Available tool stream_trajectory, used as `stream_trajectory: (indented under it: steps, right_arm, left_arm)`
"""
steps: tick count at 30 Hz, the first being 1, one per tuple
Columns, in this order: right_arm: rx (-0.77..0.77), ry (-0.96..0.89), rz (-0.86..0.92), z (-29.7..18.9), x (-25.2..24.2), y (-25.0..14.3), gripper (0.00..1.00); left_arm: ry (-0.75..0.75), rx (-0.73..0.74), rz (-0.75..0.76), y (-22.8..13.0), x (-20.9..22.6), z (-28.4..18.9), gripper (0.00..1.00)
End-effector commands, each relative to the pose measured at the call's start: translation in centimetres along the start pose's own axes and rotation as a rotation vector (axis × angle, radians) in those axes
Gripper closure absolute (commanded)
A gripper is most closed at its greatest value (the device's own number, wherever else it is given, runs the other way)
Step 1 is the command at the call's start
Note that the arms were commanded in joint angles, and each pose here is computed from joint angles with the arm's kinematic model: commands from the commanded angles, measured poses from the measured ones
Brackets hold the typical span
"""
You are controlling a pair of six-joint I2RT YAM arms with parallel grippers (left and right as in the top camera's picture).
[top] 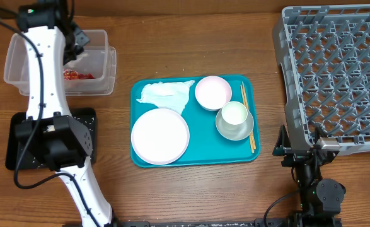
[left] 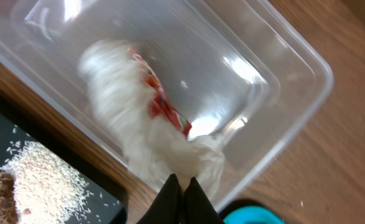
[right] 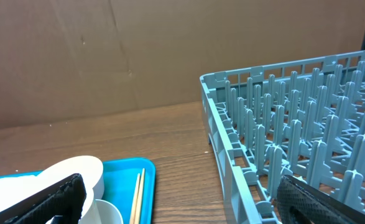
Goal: Sort waste into correct bins and load items into the dishwasher
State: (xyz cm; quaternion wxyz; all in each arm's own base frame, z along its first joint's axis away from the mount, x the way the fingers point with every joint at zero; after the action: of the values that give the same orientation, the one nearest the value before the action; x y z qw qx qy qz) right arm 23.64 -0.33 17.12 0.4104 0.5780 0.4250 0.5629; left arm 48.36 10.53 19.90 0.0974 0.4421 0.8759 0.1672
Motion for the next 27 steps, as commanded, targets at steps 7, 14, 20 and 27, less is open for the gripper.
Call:
stream_trajectory:
  steps: [7, 14, 20, 27]
  right_arm:
    - [-0.009, -0.011, -0.003, 0.0, -0.3, -0.1, 0.0]
    - [-0.009, -0.011, -0.004, 0.0, -0.3, -0.1, 0.0]
    - [-0.009, -0.011, -0.003, 0.0, -0.3, -0.1, 0.0]
    - [-0.009, -0.011, -0.003, 0.0, -0.3, -0.1, 0.0]
  left_arm:
    - [0.016, -0.015, -0.067, 1.2, 2.4, -0.1, 0.0]
    - [-0.205, 0.111, 0.102, -1.8, -2.2, -0.7, 0.14]
    - [-0.351, 0.182, 0.318, -6.5, -9.2, -2.6, 0.14]
    - [-0.293, 0.18, 0.42, -12.1, -15.1, -4.1, 0.21]
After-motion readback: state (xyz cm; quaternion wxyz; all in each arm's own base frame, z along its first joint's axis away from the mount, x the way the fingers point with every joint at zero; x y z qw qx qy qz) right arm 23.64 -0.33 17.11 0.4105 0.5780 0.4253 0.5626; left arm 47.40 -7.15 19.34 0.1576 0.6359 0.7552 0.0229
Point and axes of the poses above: each gripper's point midway between its finger pads, its own z axis out along the fingers, its own x axis along the line the jaws close on, y = z × x, the point moved 1 cm from there along -z, back along the fingers, and after that the axes turned 9 degrees about z, right-handed, at the moved point
